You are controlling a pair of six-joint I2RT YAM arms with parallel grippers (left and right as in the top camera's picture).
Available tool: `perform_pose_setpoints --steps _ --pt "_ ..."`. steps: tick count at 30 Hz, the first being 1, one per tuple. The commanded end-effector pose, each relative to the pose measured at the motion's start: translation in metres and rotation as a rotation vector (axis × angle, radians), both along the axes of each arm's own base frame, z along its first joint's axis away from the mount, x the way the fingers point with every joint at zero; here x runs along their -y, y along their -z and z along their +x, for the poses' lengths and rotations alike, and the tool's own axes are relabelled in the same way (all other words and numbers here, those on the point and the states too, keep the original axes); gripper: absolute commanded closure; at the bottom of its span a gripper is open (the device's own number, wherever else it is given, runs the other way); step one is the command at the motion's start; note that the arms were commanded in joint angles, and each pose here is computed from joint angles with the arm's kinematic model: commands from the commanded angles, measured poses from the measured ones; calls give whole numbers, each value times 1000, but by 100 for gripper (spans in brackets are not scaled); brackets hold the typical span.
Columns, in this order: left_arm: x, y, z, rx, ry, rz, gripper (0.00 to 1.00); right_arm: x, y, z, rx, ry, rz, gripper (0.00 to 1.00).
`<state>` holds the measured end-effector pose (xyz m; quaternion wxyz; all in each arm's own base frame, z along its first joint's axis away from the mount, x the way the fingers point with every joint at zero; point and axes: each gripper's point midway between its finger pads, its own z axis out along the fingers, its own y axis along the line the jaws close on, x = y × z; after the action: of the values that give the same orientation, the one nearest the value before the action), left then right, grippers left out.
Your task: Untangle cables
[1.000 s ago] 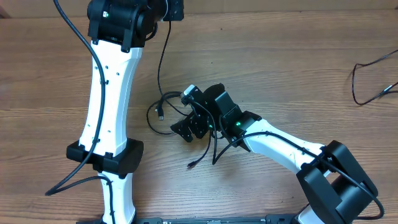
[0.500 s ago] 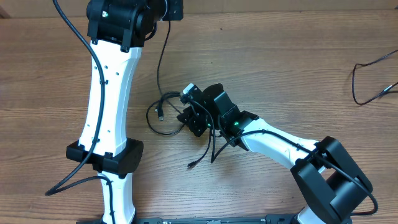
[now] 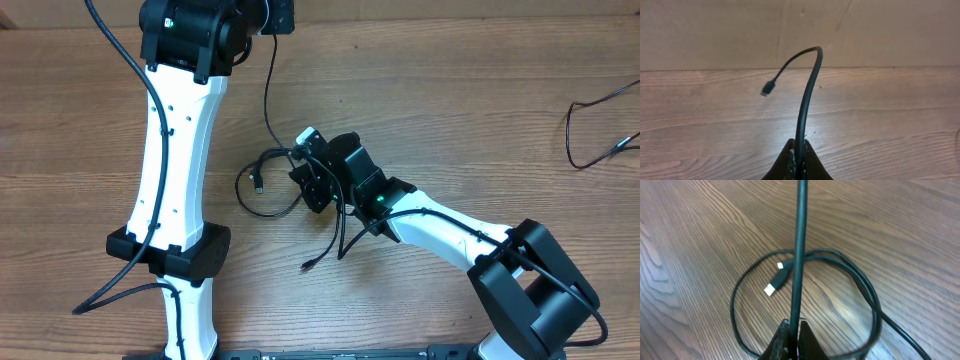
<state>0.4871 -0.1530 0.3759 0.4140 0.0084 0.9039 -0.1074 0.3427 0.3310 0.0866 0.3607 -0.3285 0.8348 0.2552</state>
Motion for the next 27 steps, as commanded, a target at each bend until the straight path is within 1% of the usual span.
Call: perform_pose_setpoints --steps 1,4,7,10,12,14,16,20,22,23,25,27 --pt "-8 -7 -6 20 25 61 96 27 -53 29 54 134 82 96" --pt "-9 -2 -9 8 64 109 96 60 -99 46 49 245 205 96" --pt "0 1 -13 5 161 134 96 80 -145 44 28 220 363 96" --pt "26 0 -22 25 359 119 96 96 -176 35 -1 148 473 96" --pt "48 -1 -34 50 535 100 96 107 -187 32 -21 131 520 96" --pt "62 -2 -45 69 663 87 96 116 -195 29 -33 113 549 96" --pt "70 1 -54 76 753 85 96 121 -202 23 -50 61 579 96" --pt "74 13 -60 53 828 98 96 121 -217 7 -182 -19 691 96" --pt "78 18 -63 42 868 87 96 119 -235 -3 -318 -42 791 96" --pt "80 20 -65 40 889 84 96 117 -243 -7 -362 -58 825 96" --pt "82 24 -64 33 904 75 96 116 -255 -10 -376 -81 858 96" --pt "83 27 -62 28 905 74 96 119 -258 0 -337 -33 873 96"
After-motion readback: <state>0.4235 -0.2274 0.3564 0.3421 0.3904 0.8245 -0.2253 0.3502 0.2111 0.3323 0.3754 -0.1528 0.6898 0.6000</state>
